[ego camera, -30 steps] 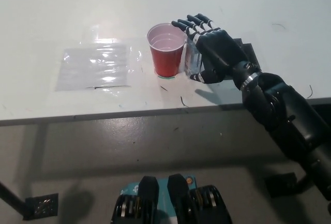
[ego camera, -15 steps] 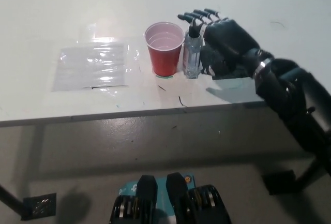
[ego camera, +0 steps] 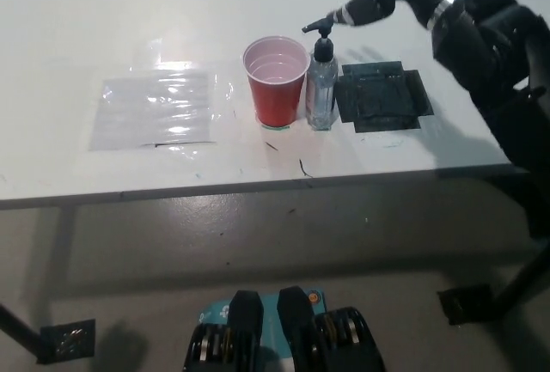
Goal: The robot uses its right hand to press the hand soap kept in the middle of the table to get liquid hand soap out
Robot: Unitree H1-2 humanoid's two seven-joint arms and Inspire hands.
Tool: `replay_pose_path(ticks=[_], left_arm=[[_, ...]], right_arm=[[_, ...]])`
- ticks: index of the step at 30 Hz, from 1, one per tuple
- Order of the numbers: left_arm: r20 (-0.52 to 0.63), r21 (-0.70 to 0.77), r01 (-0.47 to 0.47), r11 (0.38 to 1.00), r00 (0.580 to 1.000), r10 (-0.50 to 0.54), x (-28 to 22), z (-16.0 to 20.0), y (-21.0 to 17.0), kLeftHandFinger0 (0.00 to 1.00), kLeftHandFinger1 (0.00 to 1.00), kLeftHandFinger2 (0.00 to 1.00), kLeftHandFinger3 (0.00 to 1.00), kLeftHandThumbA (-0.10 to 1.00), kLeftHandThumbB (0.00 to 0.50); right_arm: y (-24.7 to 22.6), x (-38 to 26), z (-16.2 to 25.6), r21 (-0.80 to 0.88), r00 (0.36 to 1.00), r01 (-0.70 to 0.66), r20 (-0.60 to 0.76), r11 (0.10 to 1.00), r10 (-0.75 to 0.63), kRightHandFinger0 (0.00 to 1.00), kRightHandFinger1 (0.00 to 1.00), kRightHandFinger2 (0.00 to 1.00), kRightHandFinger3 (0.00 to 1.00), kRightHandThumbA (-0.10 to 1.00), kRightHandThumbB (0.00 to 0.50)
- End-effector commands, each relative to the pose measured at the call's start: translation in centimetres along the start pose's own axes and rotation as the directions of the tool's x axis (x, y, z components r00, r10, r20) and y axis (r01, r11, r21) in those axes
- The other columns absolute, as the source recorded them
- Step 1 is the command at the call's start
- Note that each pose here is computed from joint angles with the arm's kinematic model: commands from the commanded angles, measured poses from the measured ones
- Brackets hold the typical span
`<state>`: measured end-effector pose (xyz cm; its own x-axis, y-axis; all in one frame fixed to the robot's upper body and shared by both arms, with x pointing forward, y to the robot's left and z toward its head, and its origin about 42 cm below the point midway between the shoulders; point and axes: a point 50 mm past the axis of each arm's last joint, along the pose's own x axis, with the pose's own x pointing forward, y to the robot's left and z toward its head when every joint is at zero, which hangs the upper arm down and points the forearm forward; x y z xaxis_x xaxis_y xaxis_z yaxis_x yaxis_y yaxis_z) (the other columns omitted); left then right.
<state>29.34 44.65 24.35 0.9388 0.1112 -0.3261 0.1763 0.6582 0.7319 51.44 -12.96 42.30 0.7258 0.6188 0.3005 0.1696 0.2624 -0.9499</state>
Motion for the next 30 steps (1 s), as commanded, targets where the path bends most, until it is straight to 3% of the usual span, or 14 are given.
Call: replay_pose_path(ticks=[1,2,5,15,19,23,27,30], left_arm=[[-0.001,0.026,-0.019,0.999,1.000,0.019,-0.8,0.5,1.2,1.00,1.00,1.00,0.89,1.00,0.077],[-0.003,0.026,-0.017,1.000,1.000,0.017,-1.0,0.5,1.1,1.00,1.00,1.00,0.91,1.00,0.082],[-0.006,0.020,-0.022,1.000,1.000,0.023,-1.1,0.3,1.1,1.00,1.00,1.00,0.90,1.00,0.068],[-0.014,0.008,-0.025,1.000,1.000,0.025,-1.2,-0.1,1.0,1.00,1.00,1.00,0.84,1.00,0.105],[-0.020,0.016,-0.024,1.000,1.000,0.024,-1.3,-0.3,1.0,1.00,1.00,1.00,0.82,1.00,0.083],[-0.023,0.007,-0.024,1.000,0.999,0.024,-1.3,-0.4,0.9,1.00,1.00,1.00,0.80,1.00,0.105],[-0.020,0.005,-0.025,1.000,0.999,0.025,-1.4,-0.5,0.7,1.00,1.00,0.98,0.79,1.00,0.111],[-0.015,0.001,-0.023,1.000,1.000,0.023,-1.3,-0.3,0.8,1.00,1.00,1.00,0.87,1.00,0.092]], right_arm=[[-5.2,0.9,1.0,-0.020,0.996,0.088,0.011,0.996,-0.088,1.00,1.00,1.00,1.00,1.00,0.485],[-5.9,0.3,0.7,-0.031,0.994,0.112,0.024,0.993,-0.111,1.00,1.00,1.00,1.00,1.00,0.445],[-7.0,-0.8,-0.1,-0.036,0.990,0.142,0.008,0.989,-0.142,1.00,1.00,1.00,1.00,1.00,0.428],[-9.3,-5.9,-2.2,-0.057,0.971,0.237,-0.027,0.970,-0.239,1.00,1.00,1.00,1.00,1.00,0.402],[-8.5,-8.8,-2.6,-0.017,0.968,0.239,-0.072,0.971,-0.240,1.00,1.00,1.00,1.00,1.00,0.427],[-6.7,-11.2,-3.0,0.004,0.967,0.241,-0.084,0.970,-0.240,1.00,1.00,1.00,1.00,1.00,0.391],[-4.3,-13.3,-3.8,0.069,0.962,0.248,-0.135,0.966,-0.237,1.00,1.00,1.00,1.00,1.00,0.419],[-2.8,-14.8,-4.0,0.111,0.956,0.250,-0.183,0.962,-0.227,1.00,1.00,1.00,1.00,1.00,0.431]])
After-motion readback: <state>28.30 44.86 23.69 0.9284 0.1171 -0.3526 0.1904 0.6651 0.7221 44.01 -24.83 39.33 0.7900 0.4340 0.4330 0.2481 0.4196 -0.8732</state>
